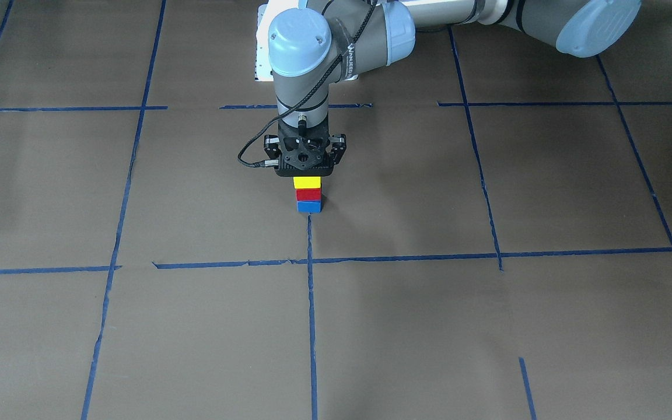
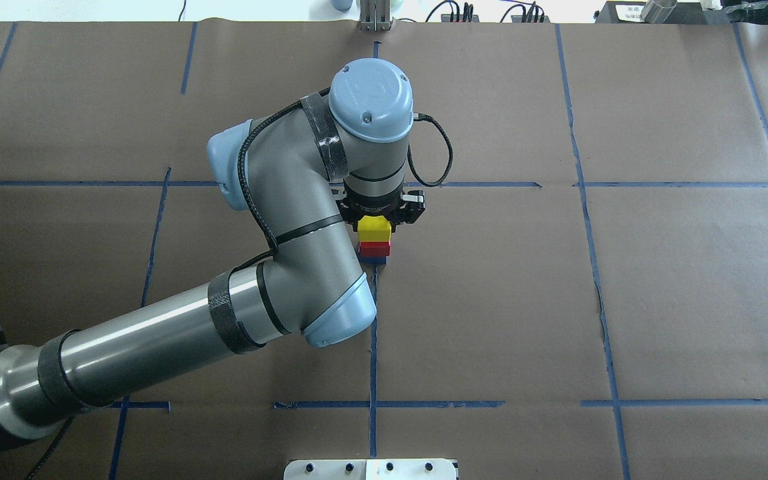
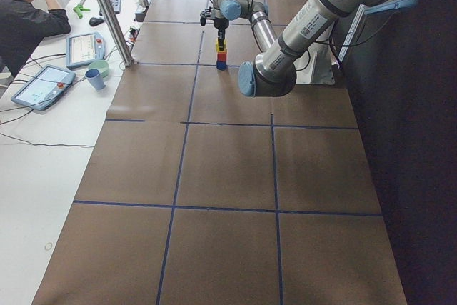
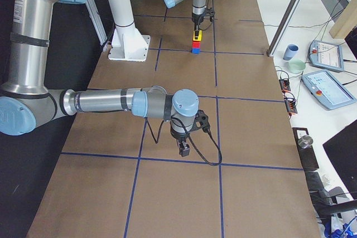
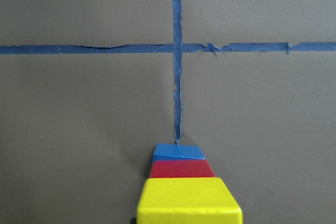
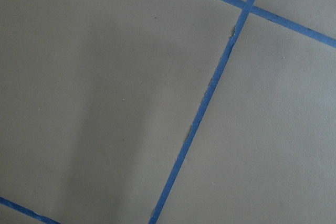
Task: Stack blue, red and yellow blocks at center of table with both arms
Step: 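Lower the yellow block onto the red block and open the left gripper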
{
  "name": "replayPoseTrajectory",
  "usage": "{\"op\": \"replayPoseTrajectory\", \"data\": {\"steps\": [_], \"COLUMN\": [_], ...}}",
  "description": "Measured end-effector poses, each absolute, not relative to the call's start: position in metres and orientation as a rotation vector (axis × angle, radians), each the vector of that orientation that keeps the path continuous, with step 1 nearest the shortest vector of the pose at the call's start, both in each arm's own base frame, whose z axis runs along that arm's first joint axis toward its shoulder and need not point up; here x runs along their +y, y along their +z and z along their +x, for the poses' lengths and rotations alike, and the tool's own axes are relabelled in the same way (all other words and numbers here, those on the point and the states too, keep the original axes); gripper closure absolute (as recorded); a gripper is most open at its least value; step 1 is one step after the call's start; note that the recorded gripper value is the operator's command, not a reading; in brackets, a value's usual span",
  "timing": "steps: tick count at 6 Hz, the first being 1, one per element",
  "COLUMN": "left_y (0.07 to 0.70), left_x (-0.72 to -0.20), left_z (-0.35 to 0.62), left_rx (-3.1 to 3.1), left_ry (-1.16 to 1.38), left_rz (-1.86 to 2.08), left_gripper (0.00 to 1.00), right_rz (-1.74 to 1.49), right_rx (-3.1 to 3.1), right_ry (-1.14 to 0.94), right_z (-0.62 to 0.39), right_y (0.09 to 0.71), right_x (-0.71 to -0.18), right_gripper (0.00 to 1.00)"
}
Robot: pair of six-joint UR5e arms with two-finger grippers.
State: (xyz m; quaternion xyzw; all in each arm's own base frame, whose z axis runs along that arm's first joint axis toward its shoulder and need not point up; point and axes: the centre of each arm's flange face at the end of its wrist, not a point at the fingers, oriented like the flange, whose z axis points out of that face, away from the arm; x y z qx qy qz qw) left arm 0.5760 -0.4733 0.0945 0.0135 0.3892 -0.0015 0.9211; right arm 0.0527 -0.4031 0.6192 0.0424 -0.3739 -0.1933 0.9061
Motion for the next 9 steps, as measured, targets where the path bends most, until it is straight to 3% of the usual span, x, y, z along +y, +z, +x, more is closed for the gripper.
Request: {"op": "replayPoseTrajectory", "data": {"steps": [2, 3, 5, 6, 9], "left_y": [0.098, 0.099, 0.100, 0.100, 0.089], "left_x": [-0.474, -0.473, -0.470, -0.470, -0.476], "left_z": [0.580, 0.580, 0.583, 0.584, 0.570], "left_rx": [0.794, 0.794, 0.796, 0.806, 0.837], "left_ry": [-0.002, -0.004, -0.001, 0.003, -0.002], "left_rz": [0.023, 0.021, 0.018, 0.023, 0.064], "left_gripper": [0.86, 0.73, 0.09, 0.00, 0.00], "right_rz": [0.087, 0.086, 0.086, 0.086, 0.087], "right_rx": [-0.772, -0.772, -0.771, -0.771, -0.772], "right_ry": [-0.400, -0.400, -0.399, -0.399, -0.399], "right_z": [0.053, 0.052, 0.053, 0.053, 0.053], "right_y": [0.620, 0.620, 0.620, 0.620, 0.620], "right_x": [-0.403, -0.403, -0.403, -0.403, -0.404], "right_gripper": [0.00, 0.00, 0.00, 0.00, 0.00]}}
